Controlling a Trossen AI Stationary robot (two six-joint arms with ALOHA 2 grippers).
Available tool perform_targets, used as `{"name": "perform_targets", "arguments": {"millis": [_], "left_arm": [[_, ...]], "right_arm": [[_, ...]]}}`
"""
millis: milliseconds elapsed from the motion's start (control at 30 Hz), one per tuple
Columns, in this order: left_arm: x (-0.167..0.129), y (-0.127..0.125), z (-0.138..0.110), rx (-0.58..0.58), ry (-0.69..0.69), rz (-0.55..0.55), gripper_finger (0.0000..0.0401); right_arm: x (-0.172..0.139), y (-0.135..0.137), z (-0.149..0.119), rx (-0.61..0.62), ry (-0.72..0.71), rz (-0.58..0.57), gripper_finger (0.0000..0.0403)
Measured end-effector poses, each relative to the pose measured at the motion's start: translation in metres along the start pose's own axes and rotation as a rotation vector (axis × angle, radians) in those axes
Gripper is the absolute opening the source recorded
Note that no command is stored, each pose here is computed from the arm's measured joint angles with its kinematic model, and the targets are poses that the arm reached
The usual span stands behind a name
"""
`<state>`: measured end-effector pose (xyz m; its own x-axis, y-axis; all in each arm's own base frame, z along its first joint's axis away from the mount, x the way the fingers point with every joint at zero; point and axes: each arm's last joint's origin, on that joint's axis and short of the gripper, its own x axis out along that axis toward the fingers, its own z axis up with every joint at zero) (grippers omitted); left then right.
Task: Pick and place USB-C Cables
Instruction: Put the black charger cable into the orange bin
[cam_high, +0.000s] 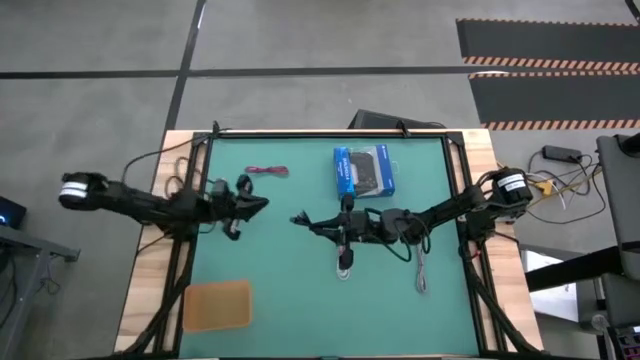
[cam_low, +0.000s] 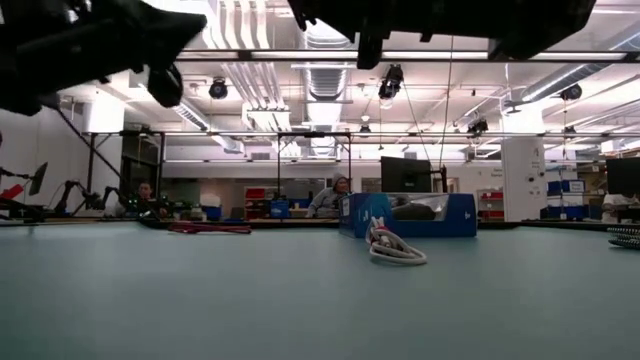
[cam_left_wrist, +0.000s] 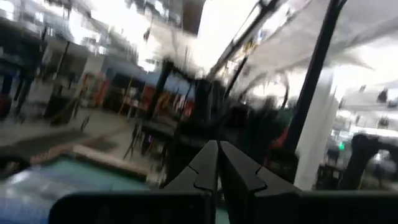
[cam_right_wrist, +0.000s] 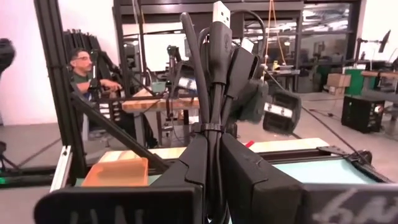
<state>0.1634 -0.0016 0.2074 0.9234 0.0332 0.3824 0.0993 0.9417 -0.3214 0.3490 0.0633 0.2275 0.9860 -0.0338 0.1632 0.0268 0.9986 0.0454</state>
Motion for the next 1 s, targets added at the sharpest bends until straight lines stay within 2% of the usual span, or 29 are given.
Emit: {"name": "perform_targets", "arguments": {"millis": [433,733,867,1000], "left_arm": [[0.066,-0.023,-0.025,0.095,0.062,-0.096,0.0],[0.077,-0.023,-0.031,0.067,0.07,-0.078,0.0001],[0.077,-0.023,-0.029,0.066,0.06,-0.08,0.0029],[0.081,-0.025,-0.025,0.062,0.021,-0.09,0.0086]], "right_arm": [[0.001,-0.008,0.004,0.076,-0.039,-0.02,0.002],[0.001,-0.007,0.005,0.103,-0.047,-0.002,0.002],[0.002,-0.007,0.003,0.11,-0.041,0.004,0.002],[0.002,-0.007,0.001,0.115,-0.036,0.003,0.002]]}}
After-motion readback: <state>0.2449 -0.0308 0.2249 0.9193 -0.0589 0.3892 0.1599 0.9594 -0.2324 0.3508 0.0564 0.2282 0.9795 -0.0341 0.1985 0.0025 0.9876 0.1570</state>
